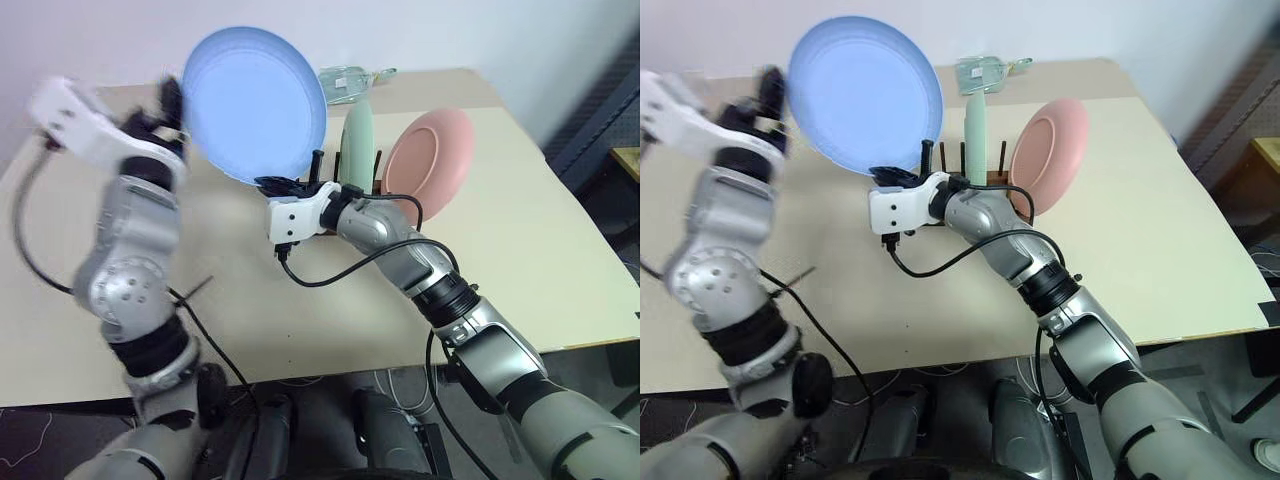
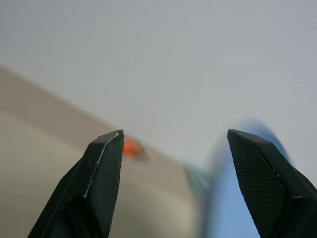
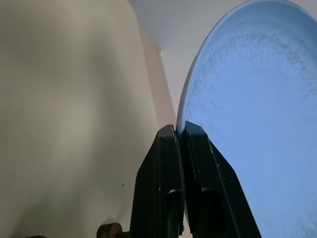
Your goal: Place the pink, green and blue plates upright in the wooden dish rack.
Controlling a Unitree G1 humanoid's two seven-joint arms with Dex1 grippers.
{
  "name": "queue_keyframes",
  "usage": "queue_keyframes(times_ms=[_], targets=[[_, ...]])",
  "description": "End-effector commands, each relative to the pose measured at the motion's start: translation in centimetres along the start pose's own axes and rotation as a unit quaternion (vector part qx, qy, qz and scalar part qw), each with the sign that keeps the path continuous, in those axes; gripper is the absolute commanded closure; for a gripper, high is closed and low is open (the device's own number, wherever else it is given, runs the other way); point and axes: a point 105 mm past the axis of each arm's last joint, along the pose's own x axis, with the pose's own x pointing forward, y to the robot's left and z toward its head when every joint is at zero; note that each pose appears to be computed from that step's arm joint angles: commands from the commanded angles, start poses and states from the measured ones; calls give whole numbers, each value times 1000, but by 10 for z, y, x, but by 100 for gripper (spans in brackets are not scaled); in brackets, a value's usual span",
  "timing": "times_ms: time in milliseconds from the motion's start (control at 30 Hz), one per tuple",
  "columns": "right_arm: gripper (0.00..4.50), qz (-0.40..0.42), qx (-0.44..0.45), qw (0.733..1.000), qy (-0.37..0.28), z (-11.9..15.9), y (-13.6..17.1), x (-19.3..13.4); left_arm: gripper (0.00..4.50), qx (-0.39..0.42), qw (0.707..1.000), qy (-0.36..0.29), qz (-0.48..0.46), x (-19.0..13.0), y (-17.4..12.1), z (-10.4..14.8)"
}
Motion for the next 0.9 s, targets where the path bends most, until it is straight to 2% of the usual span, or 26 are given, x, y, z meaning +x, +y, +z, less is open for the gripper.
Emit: queue_keyframes(times_ms=[33,100,167,200,267,300,367,433,533,900], targets=[[450,-69,61,993,-74,23,-40,-9,97,166,984,-54,38,1,39,27],[450,-79,154,978,-115,30,-49,-19,97,284,958,-41,22,-5,56,21],[450,-78,233,958,-148,37,-51,-28,97,317,948,-18,3,-13,66,7],[450,-78,296,936,-172,43,-53,-34,97,340,940,11,-14,-20,72,-9],[450,-93,487,837,-232,53,-63,-48,97,360,922,98,-102,-47,70,-63],[450,-82,538,801,-247,56,-63,-52,97,372,908,128,-140,-61,66,-82],[450,-56,583,766,-266,64,-60,-60,97,355,895,171,-208,-87,53,-113],[450,-65,630,730,-259,60,-60,-60,97,326,893,192,-243,-104,42,-130],[450,-80,663,705,-237,51,-58,-58,97,300,892,203,-272,-116,29,-143],[450,-109,698,686,-178,30,-48,-50,97,268,882,215,-322,-130,7,-154]])
